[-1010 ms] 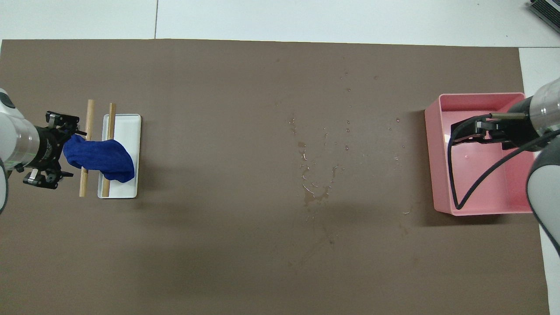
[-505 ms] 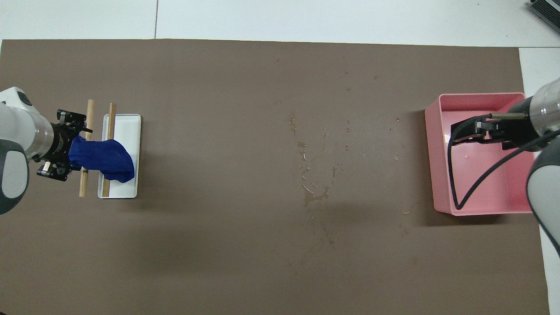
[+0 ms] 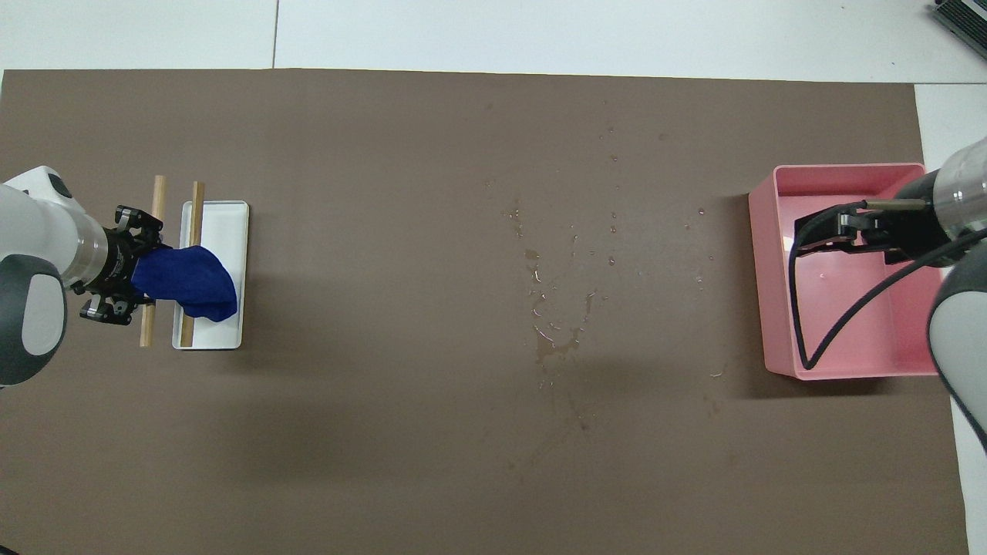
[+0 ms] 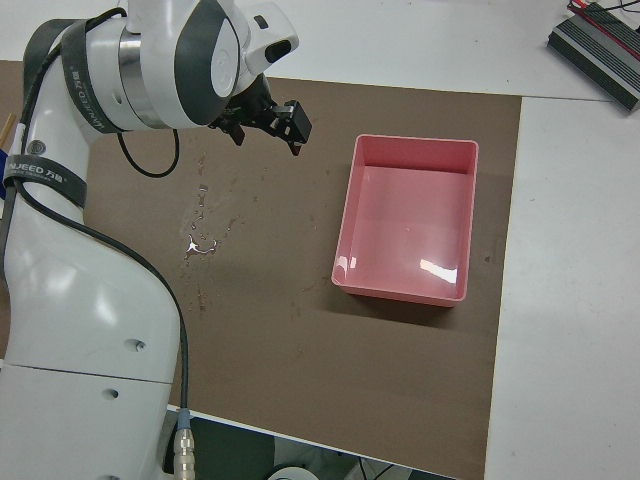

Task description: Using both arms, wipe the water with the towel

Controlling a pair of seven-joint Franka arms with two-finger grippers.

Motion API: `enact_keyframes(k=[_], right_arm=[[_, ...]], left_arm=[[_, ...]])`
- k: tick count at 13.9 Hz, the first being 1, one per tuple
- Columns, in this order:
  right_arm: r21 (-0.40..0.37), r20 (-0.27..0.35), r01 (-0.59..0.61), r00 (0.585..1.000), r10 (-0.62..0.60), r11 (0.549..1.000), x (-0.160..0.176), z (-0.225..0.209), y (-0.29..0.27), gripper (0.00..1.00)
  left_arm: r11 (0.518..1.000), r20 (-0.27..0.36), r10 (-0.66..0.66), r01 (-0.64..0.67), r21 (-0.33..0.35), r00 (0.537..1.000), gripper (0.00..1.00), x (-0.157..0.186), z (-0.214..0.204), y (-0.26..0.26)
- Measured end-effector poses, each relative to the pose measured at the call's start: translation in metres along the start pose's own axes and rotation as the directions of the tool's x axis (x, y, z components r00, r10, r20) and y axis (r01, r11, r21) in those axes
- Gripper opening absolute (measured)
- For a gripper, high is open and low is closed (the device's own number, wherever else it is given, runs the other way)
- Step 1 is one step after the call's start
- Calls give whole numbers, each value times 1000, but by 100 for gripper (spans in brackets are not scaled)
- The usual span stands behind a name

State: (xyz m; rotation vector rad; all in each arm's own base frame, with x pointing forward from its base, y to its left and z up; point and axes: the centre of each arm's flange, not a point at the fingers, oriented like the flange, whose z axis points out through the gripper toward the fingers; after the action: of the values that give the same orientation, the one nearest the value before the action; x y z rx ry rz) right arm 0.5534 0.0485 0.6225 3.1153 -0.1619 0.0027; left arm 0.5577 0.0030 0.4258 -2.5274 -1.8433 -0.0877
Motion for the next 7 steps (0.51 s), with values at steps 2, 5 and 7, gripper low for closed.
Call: enact_keyframes(k=[2, 5, 7], right_arm=[[0, 0, 0, 1000, 0, 1000, 0, 0, 0, 100], [0, 0, 0, 1000, 0, 1000, 0, 0, 0, 100], [0, 0, 0, 1000, 0, 1000, 0, 0, 0, 100]], left_arm=[[1000, -3, 3, -3, -7, 1000, 46, -1, -4, 1], [999, 8, 18, -18, 32, 1000, 26, -7, -21, 8], [997, 19, 48, -49, 64, 999, 26, -21, -45, 22]])
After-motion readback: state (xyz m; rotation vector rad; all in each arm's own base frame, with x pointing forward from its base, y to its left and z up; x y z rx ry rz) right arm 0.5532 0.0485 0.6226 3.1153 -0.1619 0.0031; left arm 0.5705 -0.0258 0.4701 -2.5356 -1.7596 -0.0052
